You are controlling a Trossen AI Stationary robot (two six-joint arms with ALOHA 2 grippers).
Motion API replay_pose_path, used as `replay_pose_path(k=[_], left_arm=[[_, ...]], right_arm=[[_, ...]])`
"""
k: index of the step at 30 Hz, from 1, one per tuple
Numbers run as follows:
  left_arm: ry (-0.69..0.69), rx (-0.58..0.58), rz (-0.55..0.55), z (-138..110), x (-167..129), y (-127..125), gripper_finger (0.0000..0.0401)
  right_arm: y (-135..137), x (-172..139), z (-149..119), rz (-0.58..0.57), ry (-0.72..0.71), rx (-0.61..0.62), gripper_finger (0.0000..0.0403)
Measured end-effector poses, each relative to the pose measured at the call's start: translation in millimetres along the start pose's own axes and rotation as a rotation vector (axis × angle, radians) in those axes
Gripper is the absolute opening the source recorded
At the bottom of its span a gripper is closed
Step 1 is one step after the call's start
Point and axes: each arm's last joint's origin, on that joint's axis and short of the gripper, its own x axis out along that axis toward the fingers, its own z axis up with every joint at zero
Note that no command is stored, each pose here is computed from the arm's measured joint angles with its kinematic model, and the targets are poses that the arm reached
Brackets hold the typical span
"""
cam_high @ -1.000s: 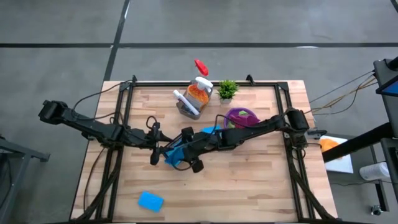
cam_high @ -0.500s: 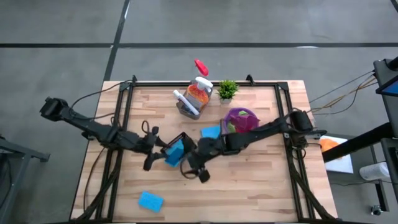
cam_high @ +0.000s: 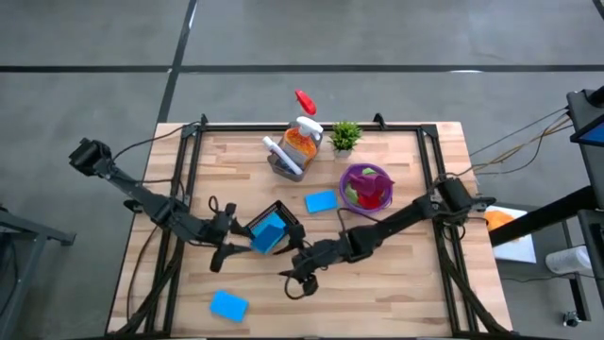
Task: Pick & Place Kitchen Items
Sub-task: Put the blue sponge into the black basket
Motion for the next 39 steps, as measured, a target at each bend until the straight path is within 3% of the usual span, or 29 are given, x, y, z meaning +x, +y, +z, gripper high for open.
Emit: replay_pose_path(k=[3, 8, 10, 14, 17, 23, 34, 39], left_arm=[[-0.062, 0.056, 0.100, 9, -1, 0, 0.0191], [-0.144, 0.105, 0.221, 24, -5, 0, 0.0191], [-0.156, 0.122, 0.245, 27, -6, 0, 0.0191], [-0.171, 0.130, 0.246, 28, -6, -1, 0.0191], [-0.169, 0.135, 0.247, 28, -6, 0, 0.0191], [-0.169, 0.136, 0.247, 26, -6, 0, 0.0191], [-0.166, 0.138, 0.247, 26, -6, 0, 0.0191], [-0.169, 0.137, 0.245, 26, -6, 0, 0.0191]], right_arm=[[3, 14, -2, -0.007, -0.012, 0.011, 0.0204], [7, 35, -4, -0.059, -0.003, 0.014, 0.0063], [9, 44, -5, -0.067, -0.003, 0.020, 0.0032], [11, 62, -6, -0.092, 0.008, 0.060, 0.0020], [10, 76, -11, -0.128, 0.101, 0.066, 0.0018], [4, 93, -17, -0.291, 0.256, 0.042, 0.0018], [13, 92, -5, -0.245, 0.252, 0.022, 0.0018], [5, 90, -8, -0.354, 0.290, 0.022, 0.0018]])
